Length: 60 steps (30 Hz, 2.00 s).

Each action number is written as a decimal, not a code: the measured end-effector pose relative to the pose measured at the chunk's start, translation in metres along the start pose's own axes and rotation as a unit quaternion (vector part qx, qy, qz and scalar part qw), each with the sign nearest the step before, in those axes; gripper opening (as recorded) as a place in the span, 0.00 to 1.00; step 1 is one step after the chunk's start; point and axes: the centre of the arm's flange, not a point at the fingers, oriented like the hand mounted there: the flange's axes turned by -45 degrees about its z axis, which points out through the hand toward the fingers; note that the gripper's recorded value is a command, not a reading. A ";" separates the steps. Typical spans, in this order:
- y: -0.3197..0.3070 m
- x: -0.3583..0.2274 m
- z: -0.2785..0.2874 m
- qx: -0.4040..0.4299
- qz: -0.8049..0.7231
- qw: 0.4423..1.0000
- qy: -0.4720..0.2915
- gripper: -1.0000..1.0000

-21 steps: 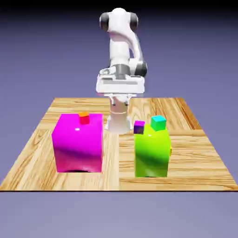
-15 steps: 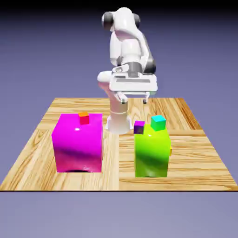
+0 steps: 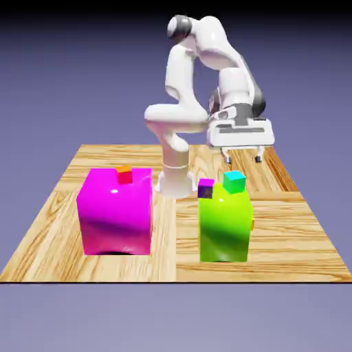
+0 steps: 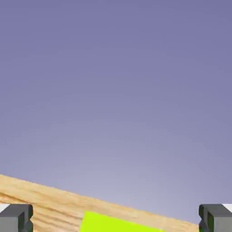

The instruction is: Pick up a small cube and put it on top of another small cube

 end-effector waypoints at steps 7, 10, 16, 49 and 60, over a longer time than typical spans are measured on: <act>-0.059 -0.035 0.021 0.018 -0.019 0.999 -0.043 0.50; -0.083 -0.055 0.031 0.026 -0.027 0.997 -0.064 0.50; -0.127 -0.101 0.049 0.040 -0.042 0.992 -0.110 0.50; -0.088 -0.217 0.133 -0.001 0.070 0.975 -0.209 0.00; -0.097 -0.153 0.095 -0.006 0.158 0.960 -0.232 0.00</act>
